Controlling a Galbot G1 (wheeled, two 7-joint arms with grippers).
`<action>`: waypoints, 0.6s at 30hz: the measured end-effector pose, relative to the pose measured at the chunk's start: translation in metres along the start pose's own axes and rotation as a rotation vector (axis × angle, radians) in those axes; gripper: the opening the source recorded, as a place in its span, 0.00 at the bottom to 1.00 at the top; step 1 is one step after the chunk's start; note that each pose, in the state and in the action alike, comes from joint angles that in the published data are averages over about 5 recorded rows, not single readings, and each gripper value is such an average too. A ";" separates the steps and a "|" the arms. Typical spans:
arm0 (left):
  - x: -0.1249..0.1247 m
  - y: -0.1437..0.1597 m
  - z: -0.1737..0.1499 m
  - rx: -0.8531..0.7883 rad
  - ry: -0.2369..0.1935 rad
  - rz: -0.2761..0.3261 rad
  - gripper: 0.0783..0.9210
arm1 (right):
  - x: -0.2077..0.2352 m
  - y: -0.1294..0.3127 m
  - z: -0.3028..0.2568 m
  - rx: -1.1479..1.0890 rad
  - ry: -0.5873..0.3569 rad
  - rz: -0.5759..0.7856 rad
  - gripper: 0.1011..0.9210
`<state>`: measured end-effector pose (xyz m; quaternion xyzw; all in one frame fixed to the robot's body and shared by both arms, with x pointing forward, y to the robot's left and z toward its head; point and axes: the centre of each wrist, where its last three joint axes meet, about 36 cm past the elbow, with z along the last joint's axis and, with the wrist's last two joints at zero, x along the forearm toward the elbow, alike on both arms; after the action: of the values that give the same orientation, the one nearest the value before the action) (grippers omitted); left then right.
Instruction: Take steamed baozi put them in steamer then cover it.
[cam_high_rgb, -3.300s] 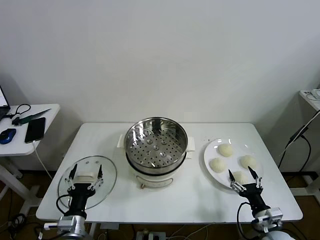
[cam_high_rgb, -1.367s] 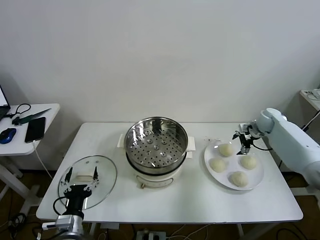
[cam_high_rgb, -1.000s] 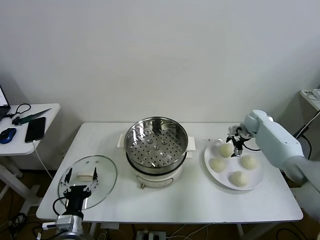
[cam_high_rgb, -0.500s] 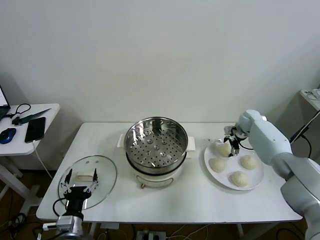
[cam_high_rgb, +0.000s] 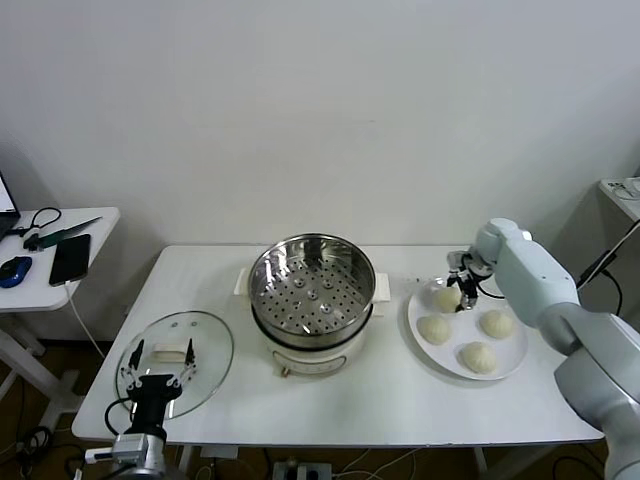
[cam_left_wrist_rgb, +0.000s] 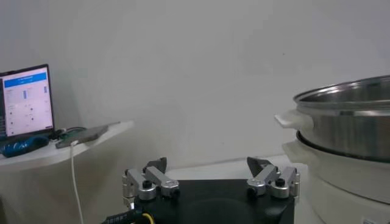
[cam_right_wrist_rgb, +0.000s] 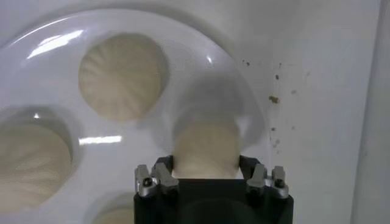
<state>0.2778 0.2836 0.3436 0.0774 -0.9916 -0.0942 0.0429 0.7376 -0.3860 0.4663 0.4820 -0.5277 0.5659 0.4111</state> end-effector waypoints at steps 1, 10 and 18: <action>0.000 0.000 0.000 0.000 0.000 0.000 0.88 | 0.004 -0.002 0.000 0.007 -0.001 0.004 0.72; 0.004 0.000 -0.001 -0.002 0.001 0.003 0.88 | 0.079 -0.032 -0.029 0.174 -0.012 0.070 0.72; 0.007 -0.001 -0.003 -0.001 0.001 0.012 0.88 | 0.168 -0.059 -0.108 0.445 -0.030 0.140 0.72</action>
<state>0.2710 0.2805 0.3472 0.0716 -0.9920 -0.0942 0.0440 0.7503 -0.2800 0.6450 0.5313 -0.4280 0.6884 0.2465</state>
